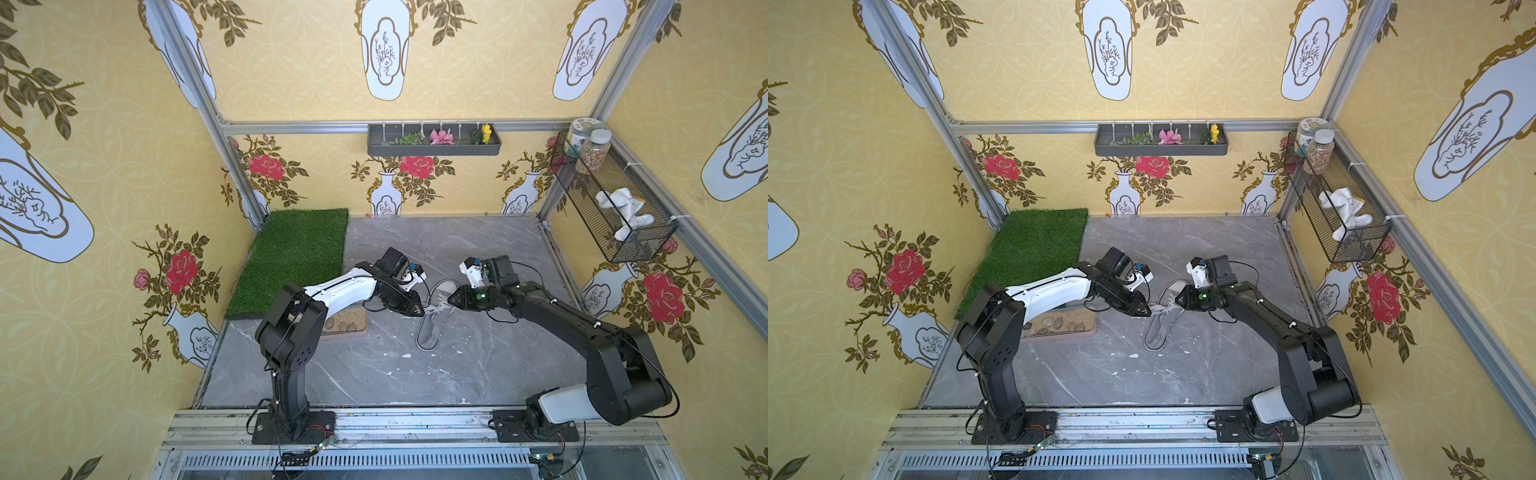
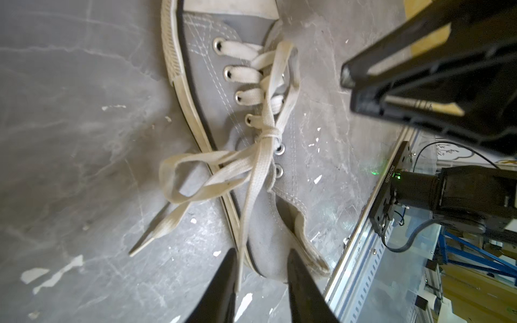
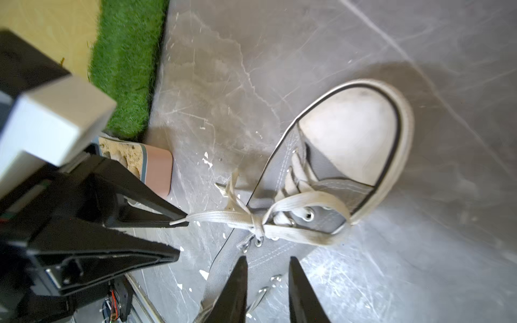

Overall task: Tie the shoes
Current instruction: Tie the shoelace on the shoe.

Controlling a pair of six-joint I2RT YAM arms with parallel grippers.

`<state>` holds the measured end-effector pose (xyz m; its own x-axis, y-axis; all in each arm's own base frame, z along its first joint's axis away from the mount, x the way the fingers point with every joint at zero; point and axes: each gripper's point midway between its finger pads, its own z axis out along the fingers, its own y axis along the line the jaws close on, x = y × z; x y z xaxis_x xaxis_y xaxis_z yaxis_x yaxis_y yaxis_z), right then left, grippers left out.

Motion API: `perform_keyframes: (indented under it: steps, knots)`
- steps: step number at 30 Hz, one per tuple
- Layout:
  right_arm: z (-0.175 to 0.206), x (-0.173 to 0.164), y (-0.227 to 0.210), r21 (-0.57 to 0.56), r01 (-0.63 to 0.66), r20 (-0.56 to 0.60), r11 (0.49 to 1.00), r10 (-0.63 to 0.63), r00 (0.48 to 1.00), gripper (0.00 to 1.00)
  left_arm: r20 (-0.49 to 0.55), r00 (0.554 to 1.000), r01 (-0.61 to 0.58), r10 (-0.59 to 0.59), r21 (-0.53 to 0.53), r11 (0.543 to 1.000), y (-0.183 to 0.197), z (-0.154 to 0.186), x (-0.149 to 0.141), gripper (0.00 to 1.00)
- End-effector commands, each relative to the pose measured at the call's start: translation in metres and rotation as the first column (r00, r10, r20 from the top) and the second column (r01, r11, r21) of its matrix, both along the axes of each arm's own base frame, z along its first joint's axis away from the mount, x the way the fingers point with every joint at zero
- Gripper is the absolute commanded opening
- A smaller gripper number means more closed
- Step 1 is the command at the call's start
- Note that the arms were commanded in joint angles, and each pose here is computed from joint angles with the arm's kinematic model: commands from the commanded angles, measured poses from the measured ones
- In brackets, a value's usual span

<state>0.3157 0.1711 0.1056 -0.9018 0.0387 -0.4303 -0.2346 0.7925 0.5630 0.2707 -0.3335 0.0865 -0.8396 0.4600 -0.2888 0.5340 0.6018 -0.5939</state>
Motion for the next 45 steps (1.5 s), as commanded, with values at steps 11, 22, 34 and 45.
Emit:
perform_keyframes:
  steps: [11,22,34,45]
  knots:
    - [-0.031,0.015,-0.024,-0.010,0.083,-0.082,0.996,-0.084,0.993,0.34,0.023,0.993,-0.111,0.117,-0.181,0.977,0.014,0.024,0.024,0.61]
    - [-0.049,0.021,-0.012,0.000,0.073,-0.108,0.997,-0.073,0.991,0.30,0.049,0.982,-0.184,0.182,0.052,0.981,0.034,-0.033,0.064,0.61]
    - [-0.051,0.020,-0.013,-0.013,0.067,-0.111,0.998,-0.068,0.991,0.25,-0.016,0.999,-0.027,0.029,0.084,0.996,0.016,-0.052,0.054,0.60]
    - [-0.054,0.022,-0.011,-0.011,0.068,-0.116,0.998,-0.069,0.991,0.25,-0.049,0.999,-0.005,0.009,0.074,0.997,0.003,-0.063,0.055,0.48]
